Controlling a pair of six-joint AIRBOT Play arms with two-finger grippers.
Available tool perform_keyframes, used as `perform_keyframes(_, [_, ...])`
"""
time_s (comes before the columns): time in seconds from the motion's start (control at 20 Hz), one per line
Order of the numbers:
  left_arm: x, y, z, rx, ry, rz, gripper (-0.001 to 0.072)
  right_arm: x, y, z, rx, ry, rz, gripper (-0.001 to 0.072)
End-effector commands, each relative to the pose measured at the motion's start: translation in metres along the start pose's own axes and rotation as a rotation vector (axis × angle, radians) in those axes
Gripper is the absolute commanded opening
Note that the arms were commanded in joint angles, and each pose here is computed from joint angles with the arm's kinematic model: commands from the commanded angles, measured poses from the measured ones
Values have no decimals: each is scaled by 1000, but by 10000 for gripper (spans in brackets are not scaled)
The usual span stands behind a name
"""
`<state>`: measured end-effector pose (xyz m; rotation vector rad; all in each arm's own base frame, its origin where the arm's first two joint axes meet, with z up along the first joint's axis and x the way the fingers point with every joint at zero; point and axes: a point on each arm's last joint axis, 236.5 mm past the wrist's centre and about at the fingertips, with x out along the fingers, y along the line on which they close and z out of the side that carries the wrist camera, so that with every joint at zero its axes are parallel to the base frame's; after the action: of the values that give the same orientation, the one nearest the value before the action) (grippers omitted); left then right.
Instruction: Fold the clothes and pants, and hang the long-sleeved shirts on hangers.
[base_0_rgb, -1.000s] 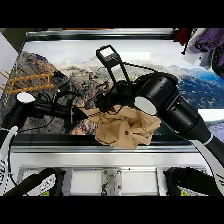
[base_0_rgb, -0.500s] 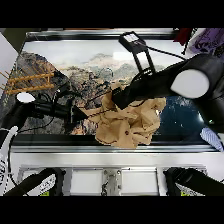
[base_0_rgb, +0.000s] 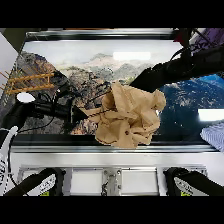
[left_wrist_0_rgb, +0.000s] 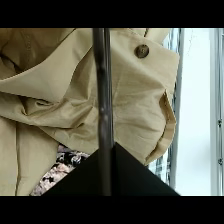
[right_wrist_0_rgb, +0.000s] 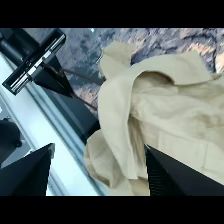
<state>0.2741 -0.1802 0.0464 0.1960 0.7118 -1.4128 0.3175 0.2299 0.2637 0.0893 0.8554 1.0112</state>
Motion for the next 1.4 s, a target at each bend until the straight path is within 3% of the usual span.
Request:
perform_keyframes(0.0, [0, 0, 0, 1, 0, 0, 13, -14, -10, -7, -235, 3, 47, 617])
perform_keyframes(0.2, [0, 0, 0, 1, 0, 0, 13, -36, -20, -36, -344, -36, 306, 618])
perform_keyframes(0.45, [0, 0, 0, 0, 1, 0, 13, -40, -100, -73, -467, -121, 299, 617])
perform_keyframes(0.75, [0, 0, 0, 0, 1, 0, 13, -22, -159, -98, -410, -146, 359, 618])
perform_keyframes(1.35, [0, 0, 0, 0, 1, 0, 13, 43, -157, -109, -404, -160, 559, 617])
